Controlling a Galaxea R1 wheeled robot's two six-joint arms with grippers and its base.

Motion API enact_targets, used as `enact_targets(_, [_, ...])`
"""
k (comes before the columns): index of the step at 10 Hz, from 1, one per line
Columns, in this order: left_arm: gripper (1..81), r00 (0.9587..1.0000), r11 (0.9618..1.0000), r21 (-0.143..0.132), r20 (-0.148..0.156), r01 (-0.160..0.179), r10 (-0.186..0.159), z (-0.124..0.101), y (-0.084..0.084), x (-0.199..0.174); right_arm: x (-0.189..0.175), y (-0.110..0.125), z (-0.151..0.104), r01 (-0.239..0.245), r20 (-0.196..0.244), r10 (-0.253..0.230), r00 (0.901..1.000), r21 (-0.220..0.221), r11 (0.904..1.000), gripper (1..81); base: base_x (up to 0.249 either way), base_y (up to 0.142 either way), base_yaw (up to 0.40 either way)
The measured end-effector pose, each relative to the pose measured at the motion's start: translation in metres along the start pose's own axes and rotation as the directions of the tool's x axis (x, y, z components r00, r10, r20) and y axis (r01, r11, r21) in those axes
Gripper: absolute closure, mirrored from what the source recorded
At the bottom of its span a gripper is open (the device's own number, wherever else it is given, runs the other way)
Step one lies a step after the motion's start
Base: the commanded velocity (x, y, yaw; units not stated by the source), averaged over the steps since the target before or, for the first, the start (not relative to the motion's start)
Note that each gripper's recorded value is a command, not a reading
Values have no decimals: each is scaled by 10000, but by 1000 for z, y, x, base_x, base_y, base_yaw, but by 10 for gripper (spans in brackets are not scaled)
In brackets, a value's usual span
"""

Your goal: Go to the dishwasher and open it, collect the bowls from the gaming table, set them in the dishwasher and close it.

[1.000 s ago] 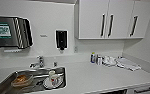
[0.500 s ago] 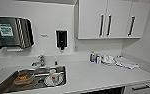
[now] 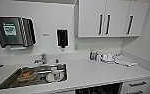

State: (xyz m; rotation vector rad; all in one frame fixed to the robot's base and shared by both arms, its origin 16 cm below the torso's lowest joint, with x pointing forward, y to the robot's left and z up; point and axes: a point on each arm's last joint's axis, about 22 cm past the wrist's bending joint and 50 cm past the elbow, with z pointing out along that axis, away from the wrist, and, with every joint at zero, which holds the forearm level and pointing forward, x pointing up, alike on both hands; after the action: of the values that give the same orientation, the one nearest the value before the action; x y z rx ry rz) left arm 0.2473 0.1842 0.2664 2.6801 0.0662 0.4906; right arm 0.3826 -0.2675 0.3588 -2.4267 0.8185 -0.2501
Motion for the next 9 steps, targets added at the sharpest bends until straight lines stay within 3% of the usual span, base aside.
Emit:
enact_targets(1, [10,10000,10000,-7,0,12,-12,0,1,-1,5,-6,-1,482,3,-482,9988,81,9988,10,-119,0,0])
enact_targets(4, [10,10000,10000,8,44,35,-36,0,0,-3,13,-12,-1,598,-167,-596,9981,146,9981,10,-123,0,0])
enact_targets(5, [10,10000,10000,-3,39,29,-29,0,1,-3,8,-8,-1,662,-19,-661,9978,91,9978,10,-124,0,0])
enact_targets(6, [10,10000,10000,-13,20,34,-34,0,1,-2,-13,5,-1,933,632,-925,9937,-100,9956,10,-123,0,0])
enact_targets(7, [10,10000,10000,-20,55,42,-42,1,2,-4,-45,32,-4,834,1262,-774,9890,-429,9956,10,-123,0,0])
enact_targets(8, [10,10000,10000,-15,40,36,-36,1,1,-3,-61,45,-7,779,1551,-679,9856,-593,9952,10,-63,0,0])
enact_targets(9, [10,9999,10000,-17,87,52,-52,0,2,-7,-57,40,-5,802,1474,-717,9865,-531,9954,10,0,0,0])
